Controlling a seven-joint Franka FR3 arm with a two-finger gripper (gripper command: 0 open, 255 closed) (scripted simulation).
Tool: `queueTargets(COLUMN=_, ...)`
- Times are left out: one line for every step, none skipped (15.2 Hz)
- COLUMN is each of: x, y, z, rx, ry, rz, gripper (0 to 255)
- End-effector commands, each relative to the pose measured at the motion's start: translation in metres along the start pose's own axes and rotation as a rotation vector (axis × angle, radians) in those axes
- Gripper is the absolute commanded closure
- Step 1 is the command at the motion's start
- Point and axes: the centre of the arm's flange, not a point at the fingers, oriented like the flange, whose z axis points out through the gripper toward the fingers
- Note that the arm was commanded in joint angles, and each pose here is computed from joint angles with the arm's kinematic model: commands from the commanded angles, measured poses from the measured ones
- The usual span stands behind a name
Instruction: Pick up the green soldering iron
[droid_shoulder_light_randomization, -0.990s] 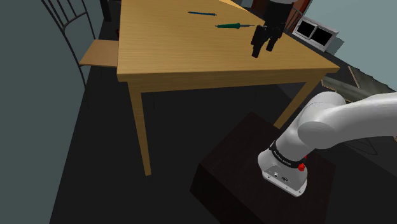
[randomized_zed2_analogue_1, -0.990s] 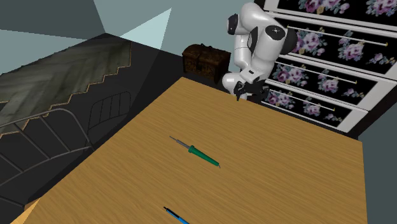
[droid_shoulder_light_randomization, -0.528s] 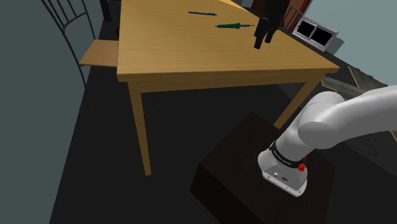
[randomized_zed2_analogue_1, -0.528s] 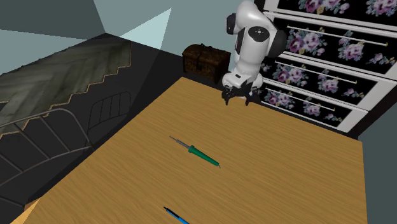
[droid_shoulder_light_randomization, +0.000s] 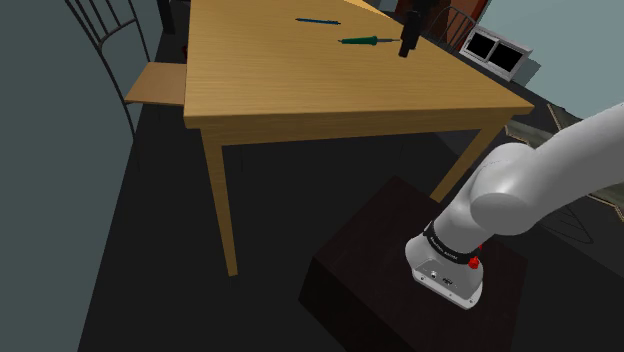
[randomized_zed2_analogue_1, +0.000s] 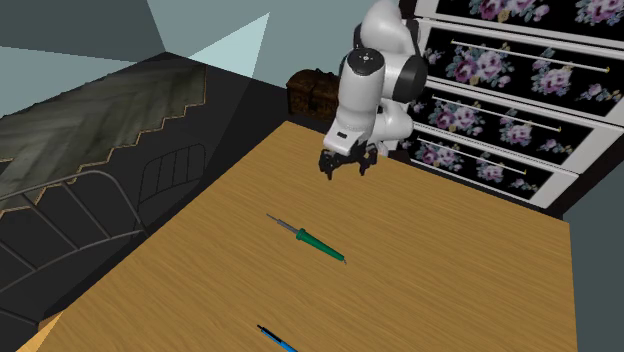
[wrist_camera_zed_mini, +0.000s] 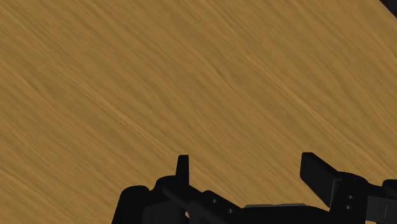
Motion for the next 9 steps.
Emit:
queueTargets(x=0.014, y=0.025, z=-0.001, rx=0.006, ry=-0.004, rz=-0.056, gripper=0)
queueTargets(x=0.021, y=0.036, z=-0.002, rx=0.010, ry=-0.005, rz=-0.082, gripper=0)
queueTargets(x=0.029, y=0.048, z=-0.004, rx=0.014, ry=-0.007, rz=-0.107, gripper=0)
queueTargets(x=0.037, y=0.059, z=-0.005, rx=0.018, ry=-0.008, rz=-0.133, gripper=0)
queueTargets(x=0.045, y=0.070, z=-0.006, rx=0.022, ry=-0.009, rz=-0.159, gripper=0)
queueTargets(x=0.054, y=0.080, z=-0.007, rx=0.025, ry=-0.011, rz=-0.184, gripper=0)
queueTargets(x=0.063, y=0.091, z=-0.008, rx=0.029, ry=-0.012, rz=-0.210, gripper=0)
queueTargets(x=0.072, y=0.101, z=-0.009, rx=0.033, ry=-0.013, rz=-0.236, gripper=0)
queueTargets(x=0.082, y=0.111, z=-0.010, rx=0.037, ry=-0.015, rz=-0.261, gripper=0)
